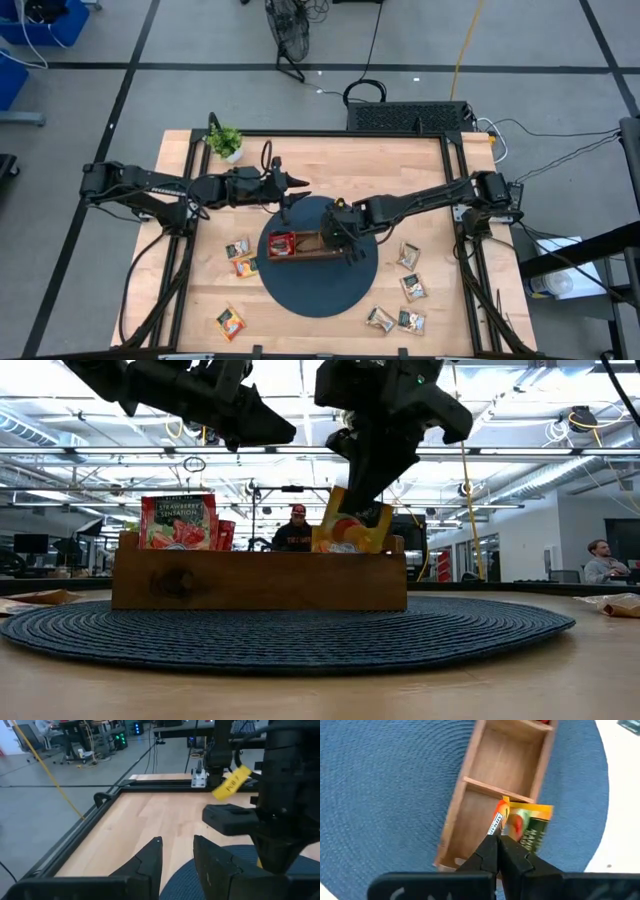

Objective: Pick & Place Tea
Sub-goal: Put the top yellow tea bag into the right section of the wooden organizer, then put the bottom yellow tea bag into the right section of the wooden organizer

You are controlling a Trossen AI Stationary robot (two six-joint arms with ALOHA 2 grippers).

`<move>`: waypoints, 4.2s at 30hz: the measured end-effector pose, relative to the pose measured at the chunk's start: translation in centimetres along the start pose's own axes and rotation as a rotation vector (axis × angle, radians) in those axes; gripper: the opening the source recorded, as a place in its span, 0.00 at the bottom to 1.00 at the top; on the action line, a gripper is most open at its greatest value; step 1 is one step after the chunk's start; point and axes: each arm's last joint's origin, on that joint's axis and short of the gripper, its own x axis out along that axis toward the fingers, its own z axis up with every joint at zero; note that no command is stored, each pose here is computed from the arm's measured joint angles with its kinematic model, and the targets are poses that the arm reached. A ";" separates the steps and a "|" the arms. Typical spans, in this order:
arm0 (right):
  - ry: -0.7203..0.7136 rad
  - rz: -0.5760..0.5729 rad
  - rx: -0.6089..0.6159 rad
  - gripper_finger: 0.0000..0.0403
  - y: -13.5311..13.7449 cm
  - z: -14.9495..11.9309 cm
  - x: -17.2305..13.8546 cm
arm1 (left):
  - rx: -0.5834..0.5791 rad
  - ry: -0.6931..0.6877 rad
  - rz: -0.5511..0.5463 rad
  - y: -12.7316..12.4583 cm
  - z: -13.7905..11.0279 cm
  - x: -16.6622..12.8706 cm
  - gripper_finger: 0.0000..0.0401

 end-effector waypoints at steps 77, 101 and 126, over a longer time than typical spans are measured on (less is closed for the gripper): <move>0.124 -0.022 0.037 0.00 0.3 -1.7 7.7 | -0.029 0.028 0.049 0.8 -0.3 0.1 0.29; 0.162 -0.297 0.205 0.00 2.5 -1.4 8.1 | -0.037 0.064 0.049 0.8 -0.6 0.1 0.29; -0.129 -0.241 0.278 0.00 2.4 -1.9 -1.8 | 0.005 0.557 -0.047 -2.1 -3.8 -3.0 0.29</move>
